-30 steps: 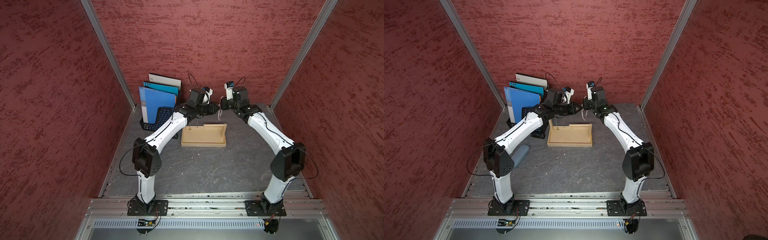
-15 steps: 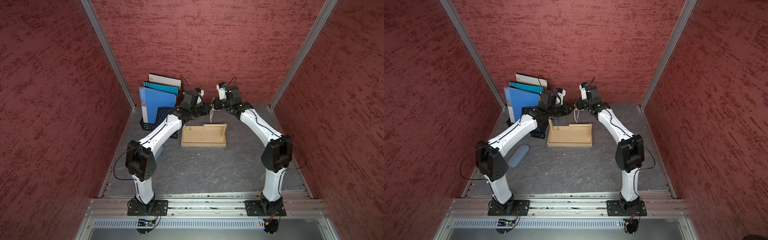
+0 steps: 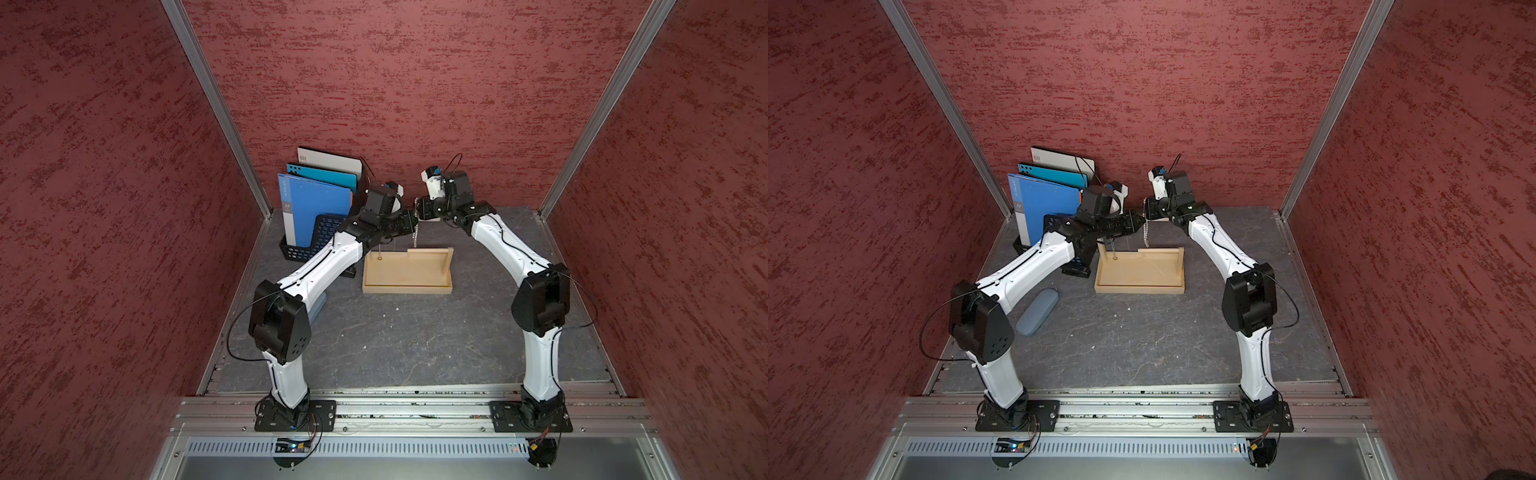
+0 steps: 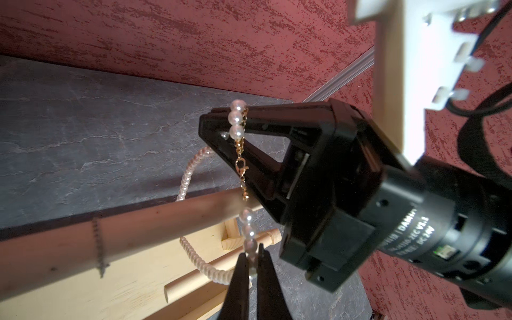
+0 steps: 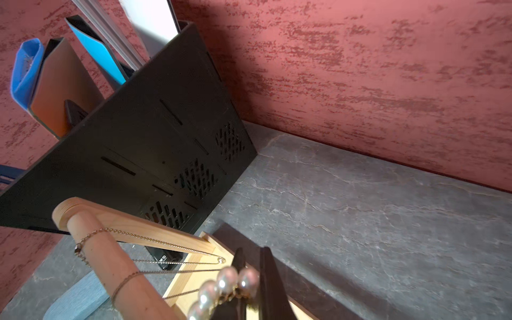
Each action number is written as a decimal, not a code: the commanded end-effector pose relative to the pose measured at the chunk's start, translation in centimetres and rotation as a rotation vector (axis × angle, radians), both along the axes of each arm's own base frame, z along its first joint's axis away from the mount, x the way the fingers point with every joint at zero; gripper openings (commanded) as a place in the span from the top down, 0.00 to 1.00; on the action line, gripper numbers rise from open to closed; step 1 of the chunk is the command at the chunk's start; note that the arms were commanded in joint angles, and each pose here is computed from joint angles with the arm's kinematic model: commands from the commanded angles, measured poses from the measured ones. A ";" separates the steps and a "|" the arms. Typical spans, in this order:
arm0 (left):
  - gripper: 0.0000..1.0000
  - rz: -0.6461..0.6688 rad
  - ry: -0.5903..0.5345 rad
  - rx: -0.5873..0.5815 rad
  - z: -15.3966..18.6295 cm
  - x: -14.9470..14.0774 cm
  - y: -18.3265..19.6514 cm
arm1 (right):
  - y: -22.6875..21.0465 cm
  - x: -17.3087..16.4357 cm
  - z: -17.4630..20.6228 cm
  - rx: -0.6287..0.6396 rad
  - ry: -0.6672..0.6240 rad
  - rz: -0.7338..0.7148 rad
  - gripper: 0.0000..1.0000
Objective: Hang the necklace on the jewelry display stand
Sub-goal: Hang the necklace on the stand.
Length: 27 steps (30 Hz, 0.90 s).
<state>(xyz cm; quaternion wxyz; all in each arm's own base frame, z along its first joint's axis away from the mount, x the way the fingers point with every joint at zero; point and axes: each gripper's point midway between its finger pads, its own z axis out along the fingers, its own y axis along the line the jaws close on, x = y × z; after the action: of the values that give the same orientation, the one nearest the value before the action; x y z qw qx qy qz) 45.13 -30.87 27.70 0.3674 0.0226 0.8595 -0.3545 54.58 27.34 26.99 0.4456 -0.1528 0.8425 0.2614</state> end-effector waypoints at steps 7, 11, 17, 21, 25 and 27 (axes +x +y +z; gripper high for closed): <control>1.00 -0.025 0.026 -0.001 -0.2 -1.5 0.6 | 0.3 0.4 -0.1 -0.005 -0.017 0.039 0.94; 1.00 -0.029 0.019 -0.001 -0.2 -1.6 0.6 | 0.1 0.0 0.5 -0.017 -0.053 0.050 0.93; 1.00 -0.034 0.018 0.000 -0.3 -1.5 0.6 | -0.2 0.0 0.6 -0.077 -0.083 0.069 0.87; 1.00 -0.041 0.022 -0.001 -0.5 -1.5 0.4 | -0.2 -0.3 0.1 -0.112 -0.081 0.099 0.84; 1.00 -0.049 0.017 0.012 -0.6 -1.8 0.6 | -0.4 -0.9 -0.1 -0.177 -0.105 0.144 0.81; 1.00 -0.048 0.019 0.018 -0.7 -1.9 0.8 | -0.6 -1.1 0.0 -0.204 -0.118 0.159 0.81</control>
<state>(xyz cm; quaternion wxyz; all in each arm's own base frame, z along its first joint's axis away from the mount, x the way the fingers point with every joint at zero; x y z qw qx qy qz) 44.19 -30.32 26.11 0.3467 0.0281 0.8680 -0.3545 54.10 27.80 26.50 0.4580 -0.2502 0.8221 0.2275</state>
